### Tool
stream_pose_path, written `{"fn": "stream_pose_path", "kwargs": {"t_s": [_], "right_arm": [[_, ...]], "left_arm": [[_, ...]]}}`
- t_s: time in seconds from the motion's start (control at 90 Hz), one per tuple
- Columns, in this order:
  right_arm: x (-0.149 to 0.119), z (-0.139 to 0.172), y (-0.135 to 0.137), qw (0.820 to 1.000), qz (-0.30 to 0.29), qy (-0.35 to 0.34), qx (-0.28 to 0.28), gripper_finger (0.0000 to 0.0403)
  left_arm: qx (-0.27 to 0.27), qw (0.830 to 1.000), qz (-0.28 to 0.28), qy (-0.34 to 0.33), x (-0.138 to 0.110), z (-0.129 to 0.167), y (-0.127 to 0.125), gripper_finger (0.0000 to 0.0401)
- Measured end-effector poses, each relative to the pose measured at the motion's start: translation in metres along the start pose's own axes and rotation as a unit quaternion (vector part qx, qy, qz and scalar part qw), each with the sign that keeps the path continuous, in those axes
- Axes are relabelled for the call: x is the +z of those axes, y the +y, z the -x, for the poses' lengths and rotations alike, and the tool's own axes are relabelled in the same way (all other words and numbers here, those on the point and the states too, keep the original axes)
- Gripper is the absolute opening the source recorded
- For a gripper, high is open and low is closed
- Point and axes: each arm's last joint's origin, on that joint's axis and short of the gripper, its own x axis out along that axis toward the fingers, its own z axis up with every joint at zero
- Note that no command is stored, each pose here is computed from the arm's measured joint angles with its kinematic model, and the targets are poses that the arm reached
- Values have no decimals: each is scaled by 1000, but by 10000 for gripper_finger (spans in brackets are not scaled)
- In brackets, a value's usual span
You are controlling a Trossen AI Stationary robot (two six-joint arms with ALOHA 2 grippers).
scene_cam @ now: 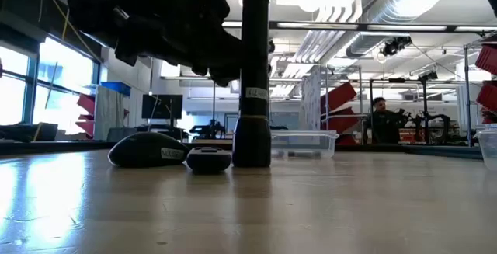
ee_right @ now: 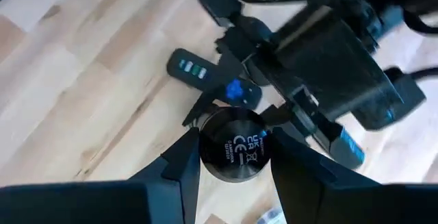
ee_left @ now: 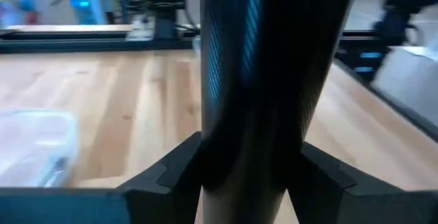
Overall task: Insert battery
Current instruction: Close the flashlight battery compartment
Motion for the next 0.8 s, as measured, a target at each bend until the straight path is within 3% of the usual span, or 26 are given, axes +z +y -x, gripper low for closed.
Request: {"fn": "stream_pose_path", "kwargs": {"t_s": [0.533, 0.8], "right_arm": [[2, -1, 1, 993, 118, -17, 10, 123], [3, -1, 1, 996, 88, -20, 11, 123]], "left_arm": [[-42, 998, -48, -7, 4, 0, 7, 156], [-28, 999, -41, -8, 5, 1, 14, 156]]}}
